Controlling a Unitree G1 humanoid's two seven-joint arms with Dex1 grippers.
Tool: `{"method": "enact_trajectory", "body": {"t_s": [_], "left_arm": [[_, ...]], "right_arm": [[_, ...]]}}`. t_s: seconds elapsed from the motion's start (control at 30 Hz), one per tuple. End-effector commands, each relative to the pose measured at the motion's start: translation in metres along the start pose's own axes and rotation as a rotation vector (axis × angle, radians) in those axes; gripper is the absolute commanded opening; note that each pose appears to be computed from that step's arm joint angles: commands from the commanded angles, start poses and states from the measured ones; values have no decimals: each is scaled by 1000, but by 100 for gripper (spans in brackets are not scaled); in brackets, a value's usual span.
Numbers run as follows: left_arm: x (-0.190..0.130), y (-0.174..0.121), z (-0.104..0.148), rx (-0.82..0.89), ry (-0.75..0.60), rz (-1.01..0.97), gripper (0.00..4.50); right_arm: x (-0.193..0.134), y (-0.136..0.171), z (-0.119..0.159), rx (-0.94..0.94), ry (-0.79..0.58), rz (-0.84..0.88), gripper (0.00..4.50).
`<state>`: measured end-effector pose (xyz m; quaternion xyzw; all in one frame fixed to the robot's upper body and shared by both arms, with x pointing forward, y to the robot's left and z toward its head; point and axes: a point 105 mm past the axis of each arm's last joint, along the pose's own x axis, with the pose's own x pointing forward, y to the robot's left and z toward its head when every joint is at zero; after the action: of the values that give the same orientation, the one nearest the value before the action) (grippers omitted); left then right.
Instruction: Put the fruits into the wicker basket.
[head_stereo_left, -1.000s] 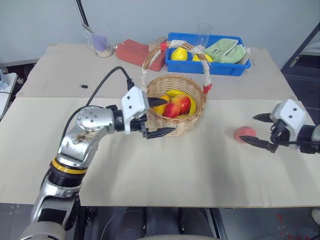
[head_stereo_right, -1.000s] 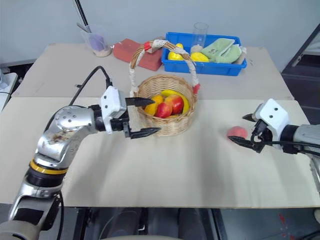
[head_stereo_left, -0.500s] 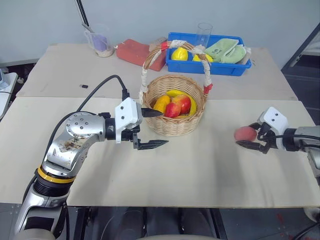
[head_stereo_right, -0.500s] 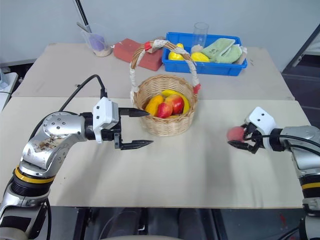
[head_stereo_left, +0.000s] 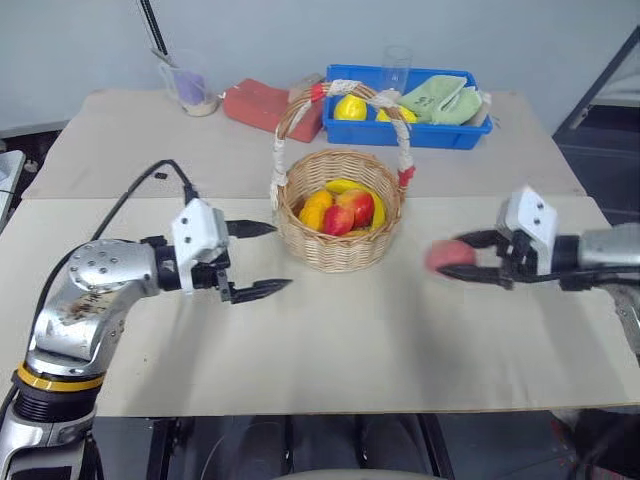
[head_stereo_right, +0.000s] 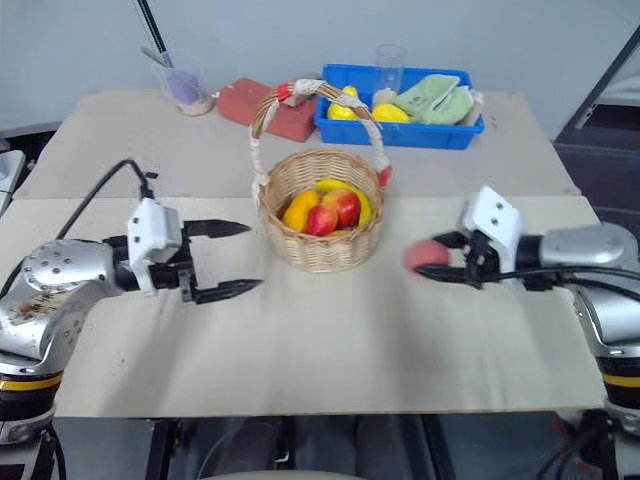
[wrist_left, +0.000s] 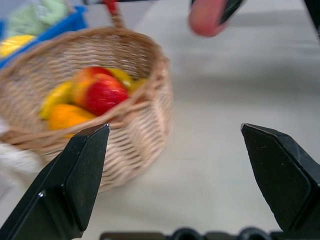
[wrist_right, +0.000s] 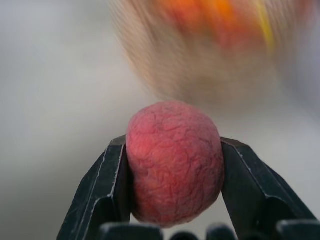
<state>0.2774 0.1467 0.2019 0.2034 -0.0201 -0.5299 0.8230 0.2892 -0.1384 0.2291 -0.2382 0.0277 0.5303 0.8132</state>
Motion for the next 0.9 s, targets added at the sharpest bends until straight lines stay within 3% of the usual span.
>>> {"method": "enact_trajectory", "body": {"t_s": [0.03, 0.13, 0.23, 0.3, 0.43, 0.57, 0.73, 0.9], "left_arm": [[-14, 5, 6, 10, -24, 49, 450], [-18, 6, 5, 5, -22, 62, 450], [-18, 7, 10, 5, -28, 76, 450], [-17, 7, 14, 6, -36, 80, 450], [-13, 6, 17, 1, -43, 89, 450], [-9, 5, 20, -3, -44, 92, 450], [-5, 5, 26, -18, -67, 73, 450], [-7, 2, 31, -48, -96, 45, 450]], "right_arm": [[36, 0, 48, -45, -181, -39, 209], [56, -11, 58, -41, -233, -100, 209], [86, -26, 51, -85, -199, -169, 209], [97, -33, 44, -127, -171, -207, 313], [99, -40, 43, -138, -182, -258, 447], [92, -20, 41, -142, -174, -148, 447], [56, 1, 37, -92, -182, -56, 447], [20, -9, 15, -46, -101, -154, 447]]}}
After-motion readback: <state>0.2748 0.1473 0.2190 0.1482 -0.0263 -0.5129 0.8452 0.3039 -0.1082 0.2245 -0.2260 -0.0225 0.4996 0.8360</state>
